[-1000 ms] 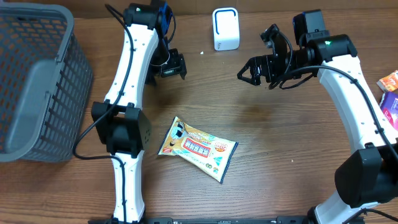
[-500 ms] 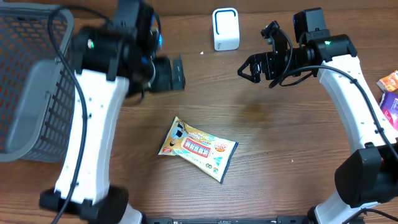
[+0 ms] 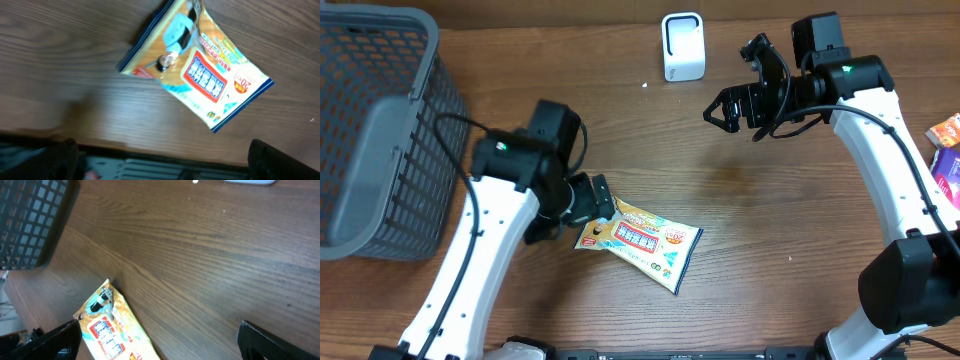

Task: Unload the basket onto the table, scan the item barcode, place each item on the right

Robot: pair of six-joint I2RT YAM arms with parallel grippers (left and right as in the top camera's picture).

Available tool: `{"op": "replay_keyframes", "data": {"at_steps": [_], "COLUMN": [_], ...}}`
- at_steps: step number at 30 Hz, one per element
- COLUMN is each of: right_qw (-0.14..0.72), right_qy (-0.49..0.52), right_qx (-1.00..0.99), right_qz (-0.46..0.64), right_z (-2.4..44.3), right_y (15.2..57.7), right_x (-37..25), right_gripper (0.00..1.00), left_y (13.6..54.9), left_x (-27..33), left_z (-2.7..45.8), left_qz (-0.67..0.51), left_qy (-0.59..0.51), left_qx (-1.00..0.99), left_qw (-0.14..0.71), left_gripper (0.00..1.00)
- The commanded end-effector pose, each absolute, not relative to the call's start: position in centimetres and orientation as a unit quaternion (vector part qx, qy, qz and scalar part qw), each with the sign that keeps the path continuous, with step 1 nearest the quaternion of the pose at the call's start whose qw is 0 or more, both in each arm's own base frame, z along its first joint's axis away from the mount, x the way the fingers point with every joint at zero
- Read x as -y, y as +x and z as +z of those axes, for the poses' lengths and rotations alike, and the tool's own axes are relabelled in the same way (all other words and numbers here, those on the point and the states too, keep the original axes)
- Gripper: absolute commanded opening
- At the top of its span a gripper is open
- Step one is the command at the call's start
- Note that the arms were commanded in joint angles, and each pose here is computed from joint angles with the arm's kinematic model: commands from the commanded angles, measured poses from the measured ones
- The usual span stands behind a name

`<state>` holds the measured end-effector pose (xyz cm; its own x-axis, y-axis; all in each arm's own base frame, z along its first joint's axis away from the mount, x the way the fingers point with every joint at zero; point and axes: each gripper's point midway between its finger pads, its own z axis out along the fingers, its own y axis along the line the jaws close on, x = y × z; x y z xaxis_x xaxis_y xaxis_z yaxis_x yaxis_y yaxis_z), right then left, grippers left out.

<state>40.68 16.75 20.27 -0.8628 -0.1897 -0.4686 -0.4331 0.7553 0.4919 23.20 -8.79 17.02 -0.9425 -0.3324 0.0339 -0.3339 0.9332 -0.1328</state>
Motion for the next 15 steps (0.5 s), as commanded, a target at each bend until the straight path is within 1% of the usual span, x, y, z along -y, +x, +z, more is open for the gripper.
{"op": "replay_keyframes", "data": {"at_steps": [1, 6, 11, 15], "right_qw": [0.205, 0.201, 0.201, 0.199], "right_qy": [-0.171, -0.17, -0.17, -0.17], "right_qx": [-0.915, -0.916, -0.916, -0.916], "right_qz": [0.303, 0.303, 0.304, 0.304], "right_z": [20.2, 20.1, 20.1, 20.1], "right_y": [41.0, 40.8, 40.8, 40.7], "right_x": [-16.6, -16.6, -16.6, -16.6], "right_gripper": [1.0, 1.0, 1.0, 1.0], "left_y": [22.0, 21.4, 22.1, 22.5], "left_x": [11.1, 11.9, 12.1, 12.1], "left_z": [14.0, 9.8, 6.7, 4.5], "left_qz": [0.125, 0.151, 0.164, 0.173], "left_qy": [0.198, 0.197, 0.194, 0.241], "left_qx": [0.971, 0.966, 0.966, 0.955], "left_qw": [0.055, 0.069, 0.041, 0.027], "left_gripper": [1.0, 1.0, 1.0, 1.0]}}
